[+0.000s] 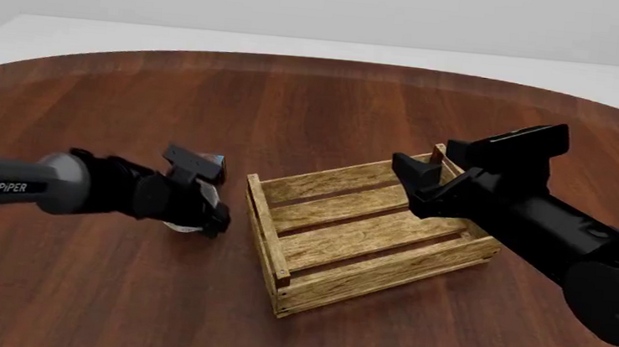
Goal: Stack the right bowl on the left bowl and place them in the tray.
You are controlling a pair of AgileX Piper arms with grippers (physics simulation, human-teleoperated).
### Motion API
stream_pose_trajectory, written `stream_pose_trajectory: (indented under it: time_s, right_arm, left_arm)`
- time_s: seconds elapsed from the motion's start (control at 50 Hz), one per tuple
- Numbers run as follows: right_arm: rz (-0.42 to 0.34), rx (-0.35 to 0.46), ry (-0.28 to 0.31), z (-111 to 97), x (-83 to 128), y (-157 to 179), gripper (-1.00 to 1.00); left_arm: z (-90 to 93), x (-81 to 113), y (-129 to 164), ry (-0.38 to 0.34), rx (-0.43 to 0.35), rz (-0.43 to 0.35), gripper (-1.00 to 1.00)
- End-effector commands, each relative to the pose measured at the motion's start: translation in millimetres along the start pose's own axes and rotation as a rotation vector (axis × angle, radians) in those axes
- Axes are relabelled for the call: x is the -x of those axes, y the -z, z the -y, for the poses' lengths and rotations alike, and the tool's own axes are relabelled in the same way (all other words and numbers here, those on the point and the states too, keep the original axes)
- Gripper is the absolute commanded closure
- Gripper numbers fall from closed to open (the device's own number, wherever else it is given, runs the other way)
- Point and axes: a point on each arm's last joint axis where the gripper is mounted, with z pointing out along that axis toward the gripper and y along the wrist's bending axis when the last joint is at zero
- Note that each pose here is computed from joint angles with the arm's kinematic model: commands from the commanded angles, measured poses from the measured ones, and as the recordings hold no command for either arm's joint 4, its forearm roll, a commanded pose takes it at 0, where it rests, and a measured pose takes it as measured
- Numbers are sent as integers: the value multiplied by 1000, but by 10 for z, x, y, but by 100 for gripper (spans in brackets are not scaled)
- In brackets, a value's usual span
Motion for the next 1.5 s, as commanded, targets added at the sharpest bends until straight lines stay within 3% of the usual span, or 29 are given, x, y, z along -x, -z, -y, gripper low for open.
stream_pose_trajectory:
  time_s: [0.02, 0.24, 0.26, 0.28, 0.64, 0.9, 1.28, 1.5]
  right_arm:
    - [0, 1, 0, -1, 2, 3, -100]
    - [0, 0, 0, -1, 9, 7, -100]
    - [1, 0, 0, 0, 8, 6, -100]
    - [1, -1, 0, 3, 6, 5, -100]
    - [0, -1, 0, 2, 7, 6, -100]
    - [4, 1, 1, -3, 17, 30, -100]
    - [8, 0, 2, 0, 27, 52, -100]
    - [19, -8, -5, 20, 59, 96, -100]
  left_arm:
    - [-52, -160, -315, 64, 8, -33, -100]
    - [-56, -242, -379, 70, 9, -48, -100]
    - [-116, -168, -218, 98, 24, 15, 100]
    - [-4, -178, -253, 88, 3, -17, 100]
    - [-101, -126, -131, 78, 20, 5, 100]
    - [-301, 126, 378, 55, 65, 101, 100]
    - [-347, 333, 741, 18, 83, 164, 100]
    - [-292, 595, 1057, -42, 80, 215, 100]
